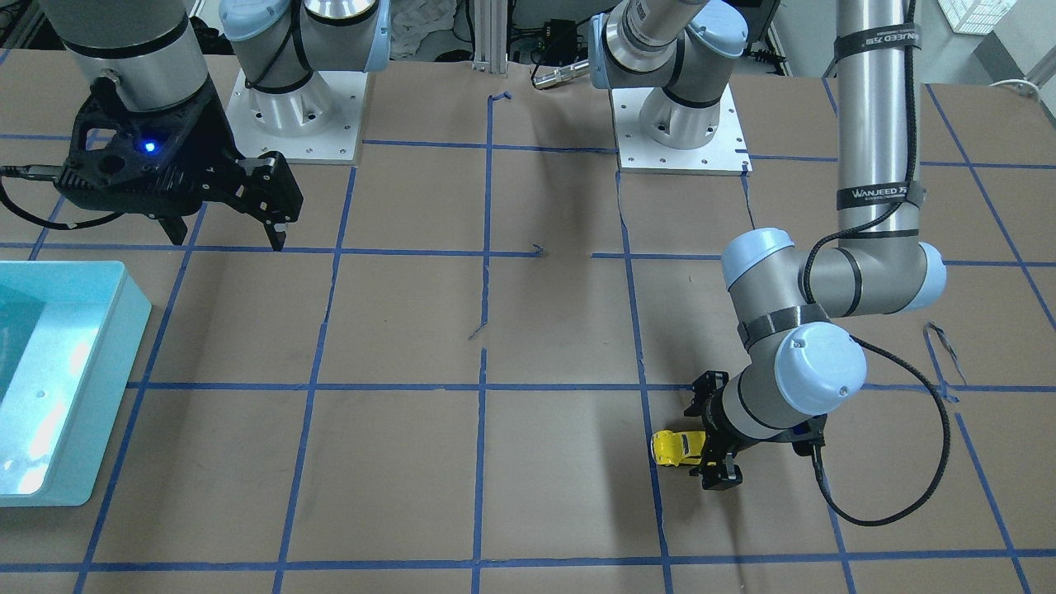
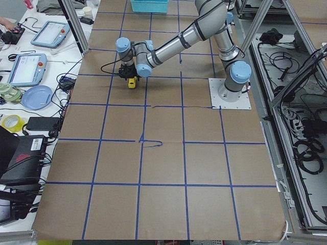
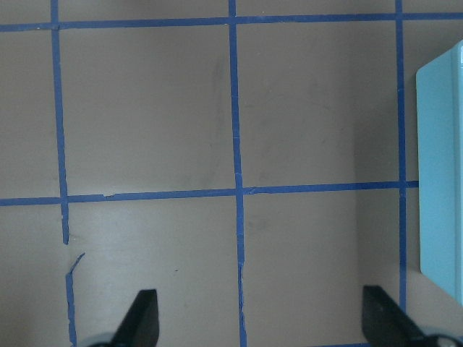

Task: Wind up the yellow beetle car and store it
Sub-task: 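Drag the yellow car with the left gripper toward the table center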

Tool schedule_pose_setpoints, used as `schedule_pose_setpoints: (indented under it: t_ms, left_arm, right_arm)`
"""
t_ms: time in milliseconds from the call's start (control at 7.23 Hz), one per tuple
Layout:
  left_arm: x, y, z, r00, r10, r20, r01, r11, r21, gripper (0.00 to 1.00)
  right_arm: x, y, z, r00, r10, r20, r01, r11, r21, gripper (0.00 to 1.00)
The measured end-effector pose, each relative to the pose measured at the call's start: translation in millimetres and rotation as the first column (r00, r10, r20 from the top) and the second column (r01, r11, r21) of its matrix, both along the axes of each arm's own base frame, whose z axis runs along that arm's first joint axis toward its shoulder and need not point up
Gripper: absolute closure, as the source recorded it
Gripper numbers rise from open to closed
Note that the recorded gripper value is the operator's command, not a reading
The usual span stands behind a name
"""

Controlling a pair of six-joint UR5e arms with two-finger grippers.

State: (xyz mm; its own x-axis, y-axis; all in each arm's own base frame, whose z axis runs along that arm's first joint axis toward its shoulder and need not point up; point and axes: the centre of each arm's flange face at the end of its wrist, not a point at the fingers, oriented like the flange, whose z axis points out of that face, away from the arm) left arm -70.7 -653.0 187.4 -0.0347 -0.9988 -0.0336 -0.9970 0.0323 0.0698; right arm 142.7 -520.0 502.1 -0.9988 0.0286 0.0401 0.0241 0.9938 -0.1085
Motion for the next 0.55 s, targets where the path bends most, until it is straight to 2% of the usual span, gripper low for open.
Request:
schedule_pose_setpoints:
  t_ms: [138, 553]
  left_arm:
    - [0.0, -0.5, 0.4, 1.0, 0.004, 0.0, -0.004, 1.0, -0.001, 1.0]
    - [1.0, -4.7, 7.8, 1.0, -0.03, 0.007, 0.03, 0.999, -0.021, 1.0]
  right_arm:
    - [0.1, 0.0, 0.0, 1.0, 0.0, 0.001, 0.0, 1.0, 0.0, 0.0]
    - [0.2, 0.0, 0.0, 1.0, 0.0, 0.002, 0.0, 1.0, 0.0, 0.0]
